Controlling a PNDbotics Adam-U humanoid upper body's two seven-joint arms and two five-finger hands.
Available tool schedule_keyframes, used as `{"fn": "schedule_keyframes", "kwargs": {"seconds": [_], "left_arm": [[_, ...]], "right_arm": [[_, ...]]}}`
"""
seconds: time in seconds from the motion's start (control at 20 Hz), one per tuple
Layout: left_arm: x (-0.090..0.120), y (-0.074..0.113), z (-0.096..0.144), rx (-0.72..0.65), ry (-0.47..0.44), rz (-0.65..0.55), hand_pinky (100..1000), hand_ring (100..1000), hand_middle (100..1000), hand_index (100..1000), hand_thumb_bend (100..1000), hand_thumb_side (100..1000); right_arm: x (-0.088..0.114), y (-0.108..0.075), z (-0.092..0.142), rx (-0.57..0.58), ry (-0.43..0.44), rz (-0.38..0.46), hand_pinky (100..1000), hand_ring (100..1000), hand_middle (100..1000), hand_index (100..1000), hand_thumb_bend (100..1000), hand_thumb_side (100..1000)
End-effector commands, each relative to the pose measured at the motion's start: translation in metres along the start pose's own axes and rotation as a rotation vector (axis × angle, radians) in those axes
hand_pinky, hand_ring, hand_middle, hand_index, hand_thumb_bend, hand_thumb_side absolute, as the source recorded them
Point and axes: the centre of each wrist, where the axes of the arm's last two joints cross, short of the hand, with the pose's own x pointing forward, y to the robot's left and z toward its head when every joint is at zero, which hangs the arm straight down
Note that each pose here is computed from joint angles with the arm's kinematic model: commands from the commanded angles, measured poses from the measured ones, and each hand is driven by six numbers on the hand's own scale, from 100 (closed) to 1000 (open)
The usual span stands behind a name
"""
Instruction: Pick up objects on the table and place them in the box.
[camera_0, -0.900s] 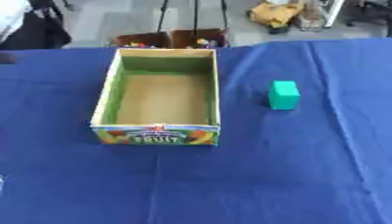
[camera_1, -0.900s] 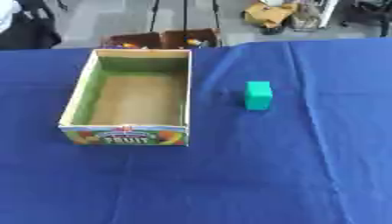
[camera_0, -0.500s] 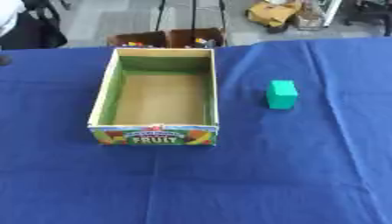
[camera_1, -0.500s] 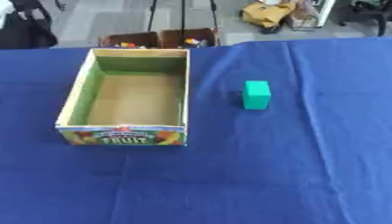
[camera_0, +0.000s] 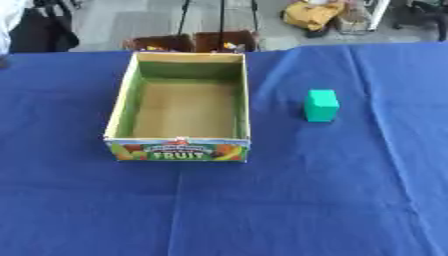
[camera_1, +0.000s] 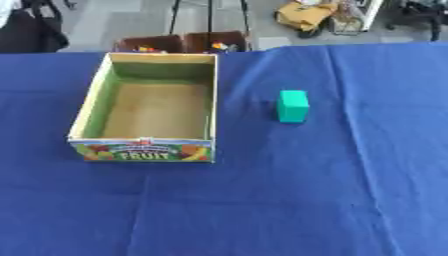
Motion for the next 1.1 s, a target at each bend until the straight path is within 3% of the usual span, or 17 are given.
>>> {"fn": "schedule_keyframes", "kwargs": {"seconds": [0.05,0.3,0.35,0.4,0.85,1.1], "left_arm": [[0.004,0.000,-0.004,-0.017,-0.016,0.004,670,745,824,970,100,1000],[0.004,-0.001,-0.002,-0.023,-0.006,0.010,670,745,825,970,100,1000],[0.004,-0.001,-0.001,-0.024,-0.005,0.011,670,745,824,970,100,1000],[0.004,-0.001,-0.001,-0.026,-0.004,0.012,670,745,825,970,100,1000],[0.004,-0.003,0.001,-0.035,0.003,0.021,669,745,825,970,100,1000],[0.003,-0.004,0.001,-0.039,0.006,0.027,669,745,826,971,100,1000]], "right_arm": [[-0.022,0.001,-0.012,0.174,-0.027,0.065,737,871,792,918,360,1000],[-0.044,0.012,-0.034,0.381,-0.067,0.134,730,869,826,933,351,1000],[-0.048,0.015,-0.037,0.417,-0.068,0.145,731,871,825,934,315,994],[-0.052,0.017,-0.039,0.453,-0.068,0.155,732,872,835,934,360,1000],[-0.073,0.056,-0.050,0.791,-0.026,0.188,785,944,894,968,388,1000],[-0.077,0.076,-0.048,0.944,0.025,0.166,806,972,907,971,415,898]]}}
